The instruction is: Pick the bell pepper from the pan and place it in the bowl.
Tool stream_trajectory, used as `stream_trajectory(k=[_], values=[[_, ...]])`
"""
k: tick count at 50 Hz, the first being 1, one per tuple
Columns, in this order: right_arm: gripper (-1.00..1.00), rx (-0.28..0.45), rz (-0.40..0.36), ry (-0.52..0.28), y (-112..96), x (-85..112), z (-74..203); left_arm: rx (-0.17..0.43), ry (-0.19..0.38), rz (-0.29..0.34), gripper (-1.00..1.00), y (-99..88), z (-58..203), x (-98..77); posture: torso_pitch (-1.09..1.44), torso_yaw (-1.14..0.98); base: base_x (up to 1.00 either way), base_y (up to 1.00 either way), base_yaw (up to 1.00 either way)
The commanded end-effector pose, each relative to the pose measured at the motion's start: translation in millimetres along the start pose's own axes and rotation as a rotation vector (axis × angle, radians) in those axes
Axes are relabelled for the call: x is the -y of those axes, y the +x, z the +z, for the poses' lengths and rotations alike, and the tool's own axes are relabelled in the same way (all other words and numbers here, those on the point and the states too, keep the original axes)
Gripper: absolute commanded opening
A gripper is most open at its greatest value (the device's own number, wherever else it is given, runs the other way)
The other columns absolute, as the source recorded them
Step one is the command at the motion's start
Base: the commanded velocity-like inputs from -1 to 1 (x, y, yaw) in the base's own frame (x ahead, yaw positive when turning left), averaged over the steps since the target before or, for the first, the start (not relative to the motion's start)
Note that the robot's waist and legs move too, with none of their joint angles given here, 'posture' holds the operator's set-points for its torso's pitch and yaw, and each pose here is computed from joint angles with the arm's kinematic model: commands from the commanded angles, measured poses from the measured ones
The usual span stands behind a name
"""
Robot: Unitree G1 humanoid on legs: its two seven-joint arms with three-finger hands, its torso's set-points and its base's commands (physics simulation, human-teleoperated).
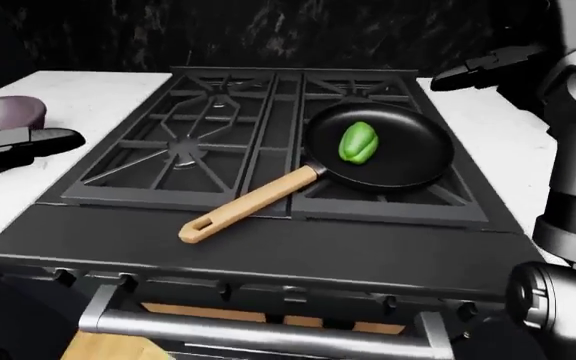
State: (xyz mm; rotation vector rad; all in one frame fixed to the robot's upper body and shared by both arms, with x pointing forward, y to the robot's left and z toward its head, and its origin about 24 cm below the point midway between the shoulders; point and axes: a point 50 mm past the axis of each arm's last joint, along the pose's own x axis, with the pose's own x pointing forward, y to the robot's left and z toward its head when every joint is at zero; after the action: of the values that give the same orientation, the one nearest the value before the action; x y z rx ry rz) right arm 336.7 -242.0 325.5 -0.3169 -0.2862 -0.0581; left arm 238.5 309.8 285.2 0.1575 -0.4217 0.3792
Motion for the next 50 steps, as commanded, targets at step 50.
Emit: stream_trajectory(k=[50], values=[[1.00,0.242,0.380,-0.789,69,-42.5,75,0.085,0.014,-0.014,1.00,-3.7,10,1.4,0.00,0.00,0.00,0.00,0.02]])
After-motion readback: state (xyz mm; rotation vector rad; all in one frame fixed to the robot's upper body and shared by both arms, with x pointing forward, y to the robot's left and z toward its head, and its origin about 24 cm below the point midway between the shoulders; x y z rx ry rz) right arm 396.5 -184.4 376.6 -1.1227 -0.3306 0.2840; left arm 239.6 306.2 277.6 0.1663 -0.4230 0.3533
